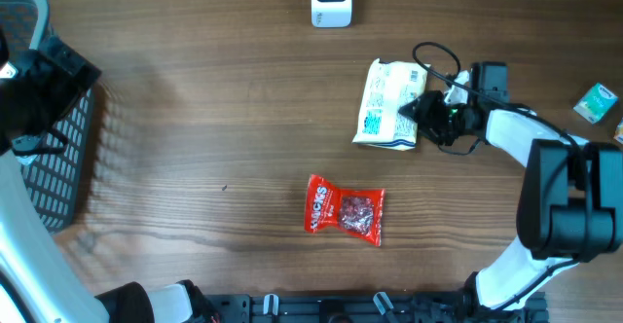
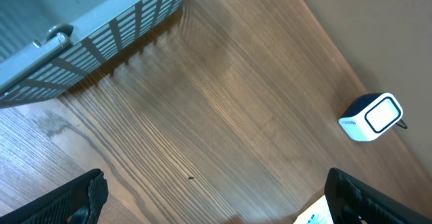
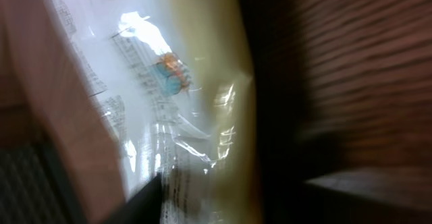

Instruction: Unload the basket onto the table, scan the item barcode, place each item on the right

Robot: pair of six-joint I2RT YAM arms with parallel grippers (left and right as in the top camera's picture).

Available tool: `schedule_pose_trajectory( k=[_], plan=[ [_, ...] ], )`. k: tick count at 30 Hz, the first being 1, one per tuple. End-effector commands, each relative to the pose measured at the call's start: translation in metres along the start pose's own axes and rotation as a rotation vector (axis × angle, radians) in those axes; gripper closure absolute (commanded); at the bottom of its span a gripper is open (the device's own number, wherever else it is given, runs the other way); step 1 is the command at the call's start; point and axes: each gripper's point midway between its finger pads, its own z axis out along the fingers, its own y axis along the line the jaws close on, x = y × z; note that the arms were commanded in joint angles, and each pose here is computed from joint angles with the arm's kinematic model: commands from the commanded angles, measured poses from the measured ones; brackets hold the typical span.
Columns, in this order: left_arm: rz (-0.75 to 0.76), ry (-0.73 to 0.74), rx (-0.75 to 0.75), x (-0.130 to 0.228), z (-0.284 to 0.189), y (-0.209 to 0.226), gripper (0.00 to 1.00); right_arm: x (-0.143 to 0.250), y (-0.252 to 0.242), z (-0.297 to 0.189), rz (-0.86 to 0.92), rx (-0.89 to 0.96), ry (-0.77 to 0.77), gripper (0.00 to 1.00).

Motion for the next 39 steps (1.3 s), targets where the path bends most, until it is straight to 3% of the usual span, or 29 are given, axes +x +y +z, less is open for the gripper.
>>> schedule_pose_trajectory(
  k=[1,9,15,20,25,28,30,39],
  plan=[
    [0.010,-0.017,-0.006,-0.003,-0.003,0.002,0.00,0.042,-0.098,0.032,0.082,0.316,0.077,0.96],
    [0.010,-0.017,-0.006,-0.003,-0.003,0.002,0.00,0.030,-0.077,-0.001,0.001,0.312,0.105,0.96],
    [0.010,-0.017,-0.006,-0.003,-0.003,0.002,0.00,0.052,0.026,-0.060,-0.301,-0.063,0.137,0.96],
    [0.010,-0.017,-0.006,-0.003,-0.003,0.002,0.00,0.068,0.079,-0.091,-0.377,-0.301,0.137,0.96],
    [0.010,-0.017,-0.006,-0.003,-0.003,0.002,0.00,0.072,0.083,-0.093,-0.374,-0.328,0.151,0.96],
    [0.010,-0.017,-0.006,-0.003,-0.003,0.002,0.00,0.070,0.057,-0.086,-0.353,-0.173,0.145,0.96],
    [0.010,-0.017,-0.006,-0.003,-0.003,0.002,0.00,0.081,0.053,-0.087,-0.395,-0.166,0.183,0.96],
    [0.010,-0.017,-0.006,-0.003,-0.003,0.002,0.00,0.110,0.100,-0.108,-0.422,-0.495,0.277,0.96]
  ],
)
